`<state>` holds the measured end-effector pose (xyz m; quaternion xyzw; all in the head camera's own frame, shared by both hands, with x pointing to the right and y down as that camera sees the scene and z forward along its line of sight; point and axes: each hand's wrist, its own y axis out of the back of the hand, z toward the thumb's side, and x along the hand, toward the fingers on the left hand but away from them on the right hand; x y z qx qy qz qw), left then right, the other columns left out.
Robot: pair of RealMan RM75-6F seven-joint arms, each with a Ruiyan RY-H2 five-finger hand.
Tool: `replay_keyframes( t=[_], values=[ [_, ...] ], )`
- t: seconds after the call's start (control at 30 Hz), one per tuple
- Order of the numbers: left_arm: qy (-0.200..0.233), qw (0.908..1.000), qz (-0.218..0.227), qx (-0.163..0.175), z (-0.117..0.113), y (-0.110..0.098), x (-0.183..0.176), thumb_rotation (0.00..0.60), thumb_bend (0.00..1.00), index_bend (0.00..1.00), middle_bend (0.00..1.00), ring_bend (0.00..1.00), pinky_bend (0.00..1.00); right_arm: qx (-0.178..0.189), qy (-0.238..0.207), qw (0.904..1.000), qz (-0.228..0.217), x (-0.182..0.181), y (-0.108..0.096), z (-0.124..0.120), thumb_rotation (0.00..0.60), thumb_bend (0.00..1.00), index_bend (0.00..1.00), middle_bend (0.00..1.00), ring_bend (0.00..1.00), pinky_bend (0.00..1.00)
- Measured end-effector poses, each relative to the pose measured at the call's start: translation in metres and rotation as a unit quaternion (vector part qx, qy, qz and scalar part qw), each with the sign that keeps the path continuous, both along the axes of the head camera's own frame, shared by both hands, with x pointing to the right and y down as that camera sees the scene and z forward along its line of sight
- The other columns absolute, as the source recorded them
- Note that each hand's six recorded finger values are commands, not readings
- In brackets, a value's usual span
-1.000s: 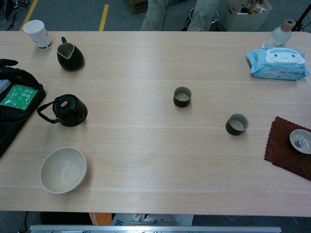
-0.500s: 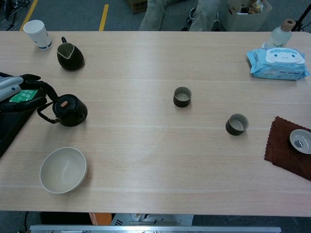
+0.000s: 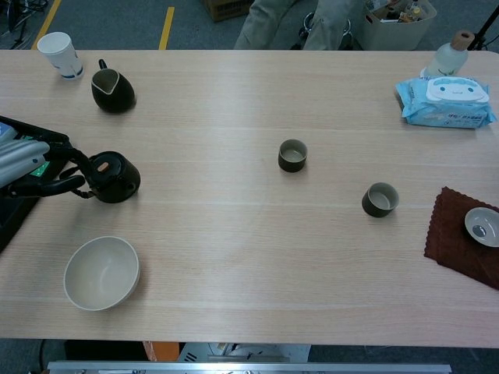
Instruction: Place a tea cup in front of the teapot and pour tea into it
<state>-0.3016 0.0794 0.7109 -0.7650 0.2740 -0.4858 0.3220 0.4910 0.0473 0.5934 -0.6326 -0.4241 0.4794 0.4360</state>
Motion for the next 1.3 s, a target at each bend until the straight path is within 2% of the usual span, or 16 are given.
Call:
replay_keyframes(
  t=[0.9, 1.3],
  values=[
    [-0.037, 0.9987, 0.033, 0.010, 0.030, 0.007, -0.004, 0.011, 0.11, 0.35, 0.34, 0.22, 0.00, -0.003, 0.002, 1.0000, 0.006, 0.002, 0.004, 0.001, 0.600, 0.18, 0.37, 0.38, 0.26, 0.22],
    [-0.042, 0.9984, 0.032, 0.020, 0.037, 0.002, -0.008, 0.014, 0.11, 0.35, 0.34, 0.22, 0.00, -0.004, 0.003, 1.0000, 0.007, 0.002, 0.004, 0.001, 0.600, 0.18, 0.37, 0.38, 0.26, 0.22]
  ],
)
